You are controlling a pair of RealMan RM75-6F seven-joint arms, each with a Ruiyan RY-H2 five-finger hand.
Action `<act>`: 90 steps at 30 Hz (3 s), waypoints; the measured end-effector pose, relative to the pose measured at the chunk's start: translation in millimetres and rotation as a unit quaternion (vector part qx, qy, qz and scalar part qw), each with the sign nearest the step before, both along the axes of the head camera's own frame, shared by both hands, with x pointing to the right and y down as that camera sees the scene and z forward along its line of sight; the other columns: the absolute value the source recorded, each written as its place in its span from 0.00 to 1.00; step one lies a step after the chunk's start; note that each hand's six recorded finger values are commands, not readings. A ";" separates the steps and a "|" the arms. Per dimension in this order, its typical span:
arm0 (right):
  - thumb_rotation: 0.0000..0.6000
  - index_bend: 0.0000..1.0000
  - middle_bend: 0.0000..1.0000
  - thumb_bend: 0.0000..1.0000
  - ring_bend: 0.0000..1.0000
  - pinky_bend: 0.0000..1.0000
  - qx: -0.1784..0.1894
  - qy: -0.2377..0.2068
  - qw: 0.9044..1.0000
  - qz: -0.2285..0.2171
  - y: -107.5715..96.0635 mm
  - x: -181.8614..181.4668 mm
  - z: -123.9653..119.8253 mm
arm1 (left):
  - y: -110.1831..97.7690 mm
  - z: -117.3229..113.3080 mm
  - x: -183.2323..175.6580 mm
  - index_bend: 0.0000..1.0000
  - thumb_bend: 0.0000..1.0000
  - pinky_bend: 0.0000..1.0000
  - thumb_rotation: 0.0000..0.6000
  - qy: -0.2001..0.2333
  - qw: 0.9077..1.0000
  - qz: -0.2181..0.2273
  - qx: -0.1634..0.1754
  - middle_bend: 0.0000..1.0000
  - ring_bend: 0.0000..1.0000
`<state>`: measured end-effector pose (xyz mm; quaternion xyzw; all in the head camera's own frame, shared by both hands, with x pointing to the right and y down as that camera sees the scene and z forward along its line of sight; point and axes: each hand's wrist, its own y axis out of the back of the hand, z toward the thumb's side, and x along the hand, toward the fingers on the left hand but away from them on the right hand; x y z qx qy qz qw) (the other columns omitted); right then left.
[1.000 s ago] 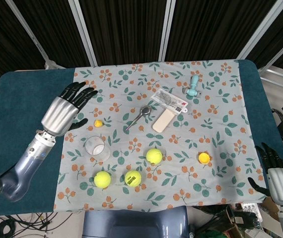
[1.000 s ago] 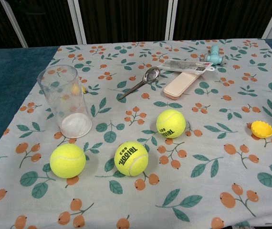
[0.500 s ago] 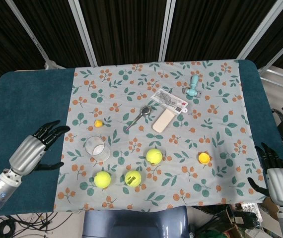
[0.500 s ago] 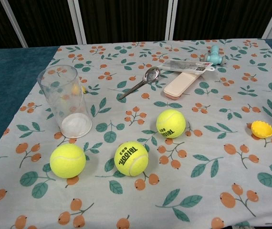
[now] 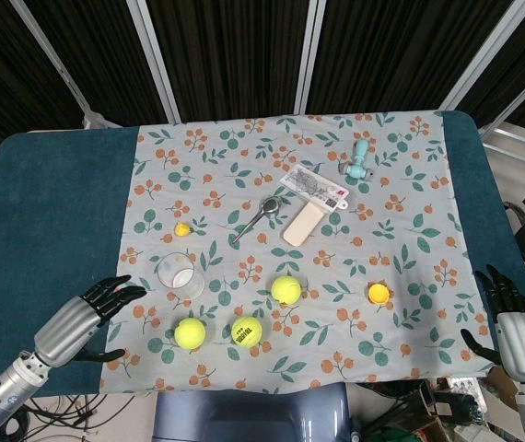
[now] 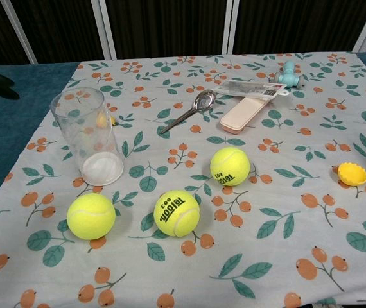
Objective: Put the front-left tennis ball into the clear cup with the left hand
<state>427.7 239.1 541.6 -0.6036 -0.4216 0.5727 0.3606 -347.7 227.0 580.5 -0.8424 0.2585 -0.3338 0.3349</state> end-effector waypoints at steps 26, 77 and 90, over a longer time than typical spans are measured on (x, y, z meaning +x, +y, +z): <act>1.00 0.00 0.00 0.17 0.07 0.24 0.001 -0.003 1.000 0.006 -0.7 2.5 -1.0 | 27.9 89.3 74.6 0.14 0.09 0.13 1.00 -0.032 0.993 0.091 -0.067 0.14 0.03; 1.00 0.00 0.00 0.17 0.07 0.24 0.004 -0.003 1.000 0.013 -1.8 1.8 -0.3 | -37.2 -19.5 40.0 0.46 0.45 0.62 1.00 0.128 0.990 -0.057 0.021 0.52 0.43; 1.00 0.00 0.00 0.17 0.07 0.24 0.002 -0.002 1.000 0.015 -2.2 1.7 1.0 | -102.3 -9.8 45.2 0.44 0.44 0.61 1.00 0.062 0.996 -0.043 0.041 0.50 0.41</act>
